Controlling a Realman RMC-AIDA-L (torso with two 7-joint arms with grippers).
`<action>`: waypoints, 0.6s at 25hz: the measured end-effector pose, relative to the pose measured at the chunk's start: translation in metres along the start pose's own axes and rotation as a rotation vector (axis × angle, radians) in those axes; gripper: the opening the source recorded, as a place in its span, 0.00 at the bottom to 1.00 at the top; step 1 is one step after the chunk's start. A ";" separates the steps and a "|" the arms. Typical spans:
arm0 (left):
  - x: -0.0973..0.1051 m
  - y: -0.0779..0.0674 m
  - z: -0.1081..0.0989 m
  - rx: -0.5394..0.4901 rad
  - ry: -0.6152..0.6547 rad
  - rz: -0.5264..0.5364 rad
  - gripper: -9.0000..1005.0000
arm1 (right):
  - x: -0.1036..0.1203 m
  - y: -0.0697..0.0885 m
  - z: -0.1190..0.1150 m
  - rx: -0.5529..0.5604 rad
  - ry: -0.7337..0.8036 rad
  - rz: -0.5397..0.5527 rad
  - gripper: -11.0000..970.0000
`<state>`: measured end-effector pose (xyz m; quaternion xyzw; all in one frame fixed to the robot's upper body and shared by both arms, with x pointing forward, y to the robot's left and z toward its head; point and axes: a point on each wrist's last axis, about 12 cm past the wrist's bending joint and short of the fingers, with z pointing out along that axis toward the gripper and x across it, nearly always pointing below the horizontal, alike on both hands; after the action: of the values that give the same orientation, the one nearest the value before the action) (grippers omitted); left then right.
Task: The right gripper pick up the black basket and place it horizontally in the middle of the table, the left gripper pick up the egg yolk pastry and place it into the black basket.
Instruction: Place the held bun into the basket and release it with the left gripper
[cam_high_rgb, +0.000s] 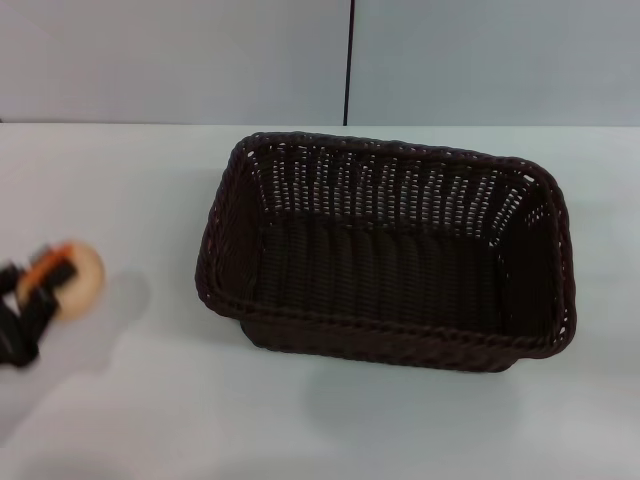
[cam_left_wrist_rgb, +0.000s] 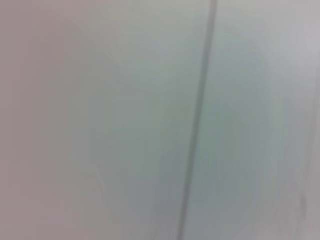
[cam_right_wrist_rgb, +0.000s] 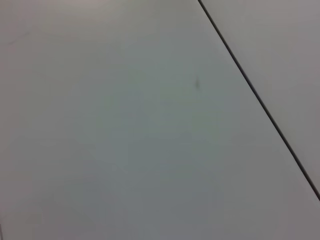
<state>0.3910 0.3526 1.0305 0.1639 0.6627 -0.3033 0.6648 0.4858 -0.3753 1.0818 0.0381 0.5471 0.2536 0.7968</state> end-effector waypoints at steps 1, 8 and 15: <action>-0.003 0.002 0.005 -0.015 -0.046 -0.020 0.16 | 0.001 0.000 -0.001 0.002 0.000 0.004 0.43; -0.018 0.000 0.078 0.126 -0.203 -0.097 0.12 | 0.006 0.003 -0.004 0.018 -0.004 0.030 0.43; -0.016 -0.012 0.131 0.249 -0.146 -0.133 0.09 | 0.008 0.003 -0.009 0.031 -0.001 0.040 0.43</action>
<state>0.4866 0.2654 1.0569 0.1784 0.5791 -0.4377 0.6643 0.4787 -0.3712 1.0726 0.0616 0.5496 0.2609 0.7913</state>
